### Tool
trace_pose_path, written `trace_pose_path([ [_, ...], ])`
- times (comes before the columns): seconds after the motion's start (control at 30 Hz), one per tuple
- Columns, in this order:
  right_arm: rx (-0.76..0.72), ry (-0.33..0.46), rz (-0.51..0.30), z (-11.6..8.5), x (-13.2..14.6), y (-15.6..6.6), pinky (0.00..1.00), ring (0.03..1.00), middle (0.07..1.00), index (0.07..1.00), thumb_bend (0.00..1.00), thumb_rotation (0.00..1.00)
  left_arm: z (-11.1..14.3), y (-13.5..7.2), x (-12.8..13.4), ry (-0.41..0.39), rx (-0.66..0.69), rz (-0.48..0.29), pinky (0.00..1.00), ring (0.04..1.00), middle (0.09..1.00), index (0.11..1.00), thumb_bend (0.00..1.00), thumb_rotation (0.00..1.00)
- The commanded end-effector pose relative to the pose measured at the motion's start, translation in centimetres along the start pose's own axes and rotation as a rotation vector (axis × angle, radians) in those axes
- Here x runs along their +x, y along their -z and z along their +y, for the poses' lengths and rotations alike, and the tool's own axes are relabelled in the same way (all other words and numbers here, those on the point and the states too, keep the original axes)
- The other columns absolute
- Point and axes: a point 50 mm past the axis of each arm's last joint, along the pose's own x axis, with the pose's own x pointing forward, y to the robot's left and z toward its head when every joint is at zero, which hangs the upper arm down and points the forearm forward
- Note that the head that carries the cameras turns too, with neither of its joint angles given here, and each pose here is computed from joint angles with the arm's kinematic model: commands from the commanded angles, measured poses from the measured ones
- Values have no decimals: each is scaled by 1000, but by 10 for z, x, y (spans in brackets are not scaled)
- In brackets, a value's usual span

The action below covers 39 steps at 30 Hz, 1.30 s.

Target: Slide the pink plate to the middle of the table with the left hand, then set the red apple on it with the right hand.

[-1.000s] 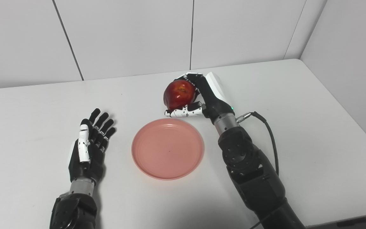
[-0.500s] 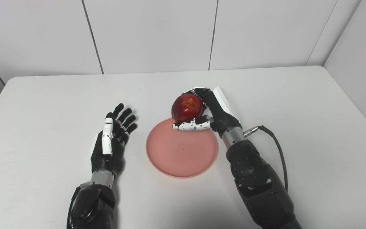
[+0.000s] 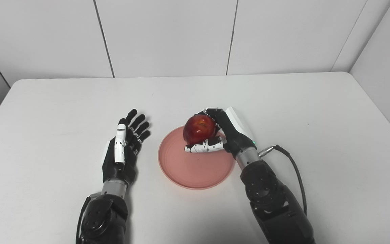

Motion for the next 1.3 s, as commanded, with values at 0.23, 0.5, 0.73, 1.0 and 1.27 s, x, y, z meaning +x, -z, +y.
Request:
trace_pose_path([
  [0.23, -24, 15, -102, 1, 2, -10, 383, 449, 503, 487, 514, 128, -5, 0, 1, -10, -10, 9, 880, 878, 887, 880, 372, 1000],
  [0.5, -79, -9, -110, 8, 0, -10, 362, 439, 509, 488, 515, 130, -8, -2, 2, -11, -14, 5, 880, 877, 887, 880, 373, 1000],
  [0.73, -123, -14, -141, 14, -3, -12, 328, 413, 499, 487, 516, 129, -7, -2, 3, -16, -16, -5, 880, 877, 885, 881, 371, 1000],
  [1.0, -145, -36, -152, 19, -5, -11, 281, 376, 475, 487, 517, 129, -9, -3, 3, -15, -24, -4, 883, 879, 889, 886, 372, 1000],
  [1.27, -168, -46, -151, 22, -7, -10, 255, 350, 458, 487, 517, 131, -10, -3, 3, -19, -20, -3, 877, 878, 886, 880, 369, 1000],
])
